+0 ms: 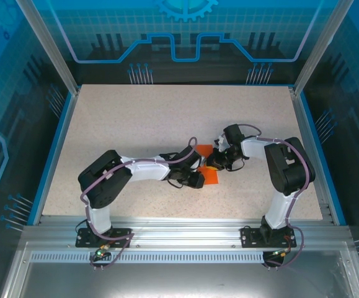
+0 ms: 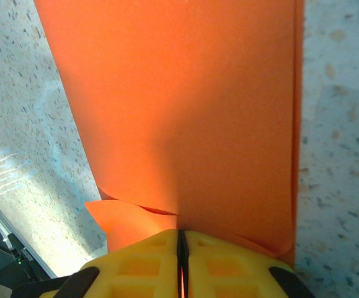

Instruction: Fold a paper plane with a square sheet of paper (fold left side to right side)

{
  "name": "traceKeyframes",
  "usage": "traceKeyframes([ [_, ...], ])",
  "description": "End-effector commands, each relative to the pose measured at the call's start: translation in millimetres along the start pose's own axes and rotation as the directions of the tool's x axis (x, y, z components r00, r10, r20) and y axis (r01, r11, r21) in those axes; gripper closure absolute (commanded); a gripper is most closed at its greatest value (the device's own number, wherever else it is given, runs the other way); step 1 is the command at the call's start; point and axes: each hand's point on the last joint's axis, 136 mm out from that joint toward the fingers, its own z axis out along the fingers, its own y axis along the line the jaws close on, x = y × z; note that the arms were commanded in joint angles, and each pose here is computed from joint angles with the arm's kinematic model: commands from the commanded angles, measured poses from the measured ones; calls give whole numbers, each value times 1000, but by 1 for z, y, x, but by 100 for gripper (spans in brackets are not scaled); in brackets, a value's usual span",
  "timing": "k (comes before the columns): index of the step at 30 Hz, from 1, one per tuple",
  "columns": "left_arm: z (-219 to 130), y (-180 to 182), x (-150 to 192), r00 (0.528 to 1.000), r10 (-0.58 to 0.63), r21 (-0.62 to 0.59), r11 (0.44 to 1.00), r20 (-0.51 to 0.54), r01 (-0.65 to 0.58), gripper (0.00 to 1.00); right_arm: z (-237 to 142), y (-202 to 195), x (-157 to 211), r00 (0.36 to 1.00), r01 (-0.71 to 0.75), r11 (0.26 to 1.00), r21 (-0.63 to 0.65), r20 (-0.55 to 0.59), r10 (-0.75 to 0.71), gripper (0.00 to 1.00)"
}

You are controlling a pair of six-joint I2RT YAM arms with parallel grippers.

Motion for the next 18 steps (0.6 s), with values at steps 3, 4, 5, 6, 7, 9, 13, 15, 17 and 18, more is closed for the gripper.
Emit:
traceKeyframes([
  [3, -2, 27, 64, 986, -72, -110, 992, -153, 55, 76, 6, -39, 15, 996, -72, 988, 134, -46, 79, 89],
  [4, -4, 29, 67, 986, -80, -116, 991, -148, 63, 77, 6, -39, 15, 996, -73, 988, 134, -45, 80, 89],
  [5, -5, 32, 69, 986, -89, -122, 990, -143, 72, 77, 5, -38, 15, 996, -71, 989, 132, -45, 77, 89],
  [6, -8, 33, 69, 986, -95, -124, 989, -136, 78, 77, 5, -38, 15, 996, -71, 989, 131, -46, 78, 89],
  [7, -10, 32, 68, 987, -96, -120, 990, -129, 81, 77, 5, -38, 15, 996, -69, 989, 131, -47, 76, 89],
  [9, -19, 24, 58, 991, -88, -92, 993, -97, 79, 77, 5, -37, 14, 996, -70, 989, 128, -47, 76, 89],
  [13, -38, 6, 25, 997, -76, -8, 997, -16, 76, 76, 5, -36, 15, 996, -69, 990, 121, -47, 75, 89],
  [15, -43, -1, 7, 997, -77, 36, 996, 17, 77, 75, 4, -35, 14, 996, -68, 991, 117, -43, 73, 89],
  [17, -41, -6, -8, 997, -76, 64, 995, 33, 74, 73, 4, -34, 14, 996, -69, 991, 115, -44, 74, 89],
  [18, -39, -10, -14, 997, -72, 74, 995, 33, 69, 72, 4, -33, 14, 996, -68, 991, 113, -45, 73, 89],
])
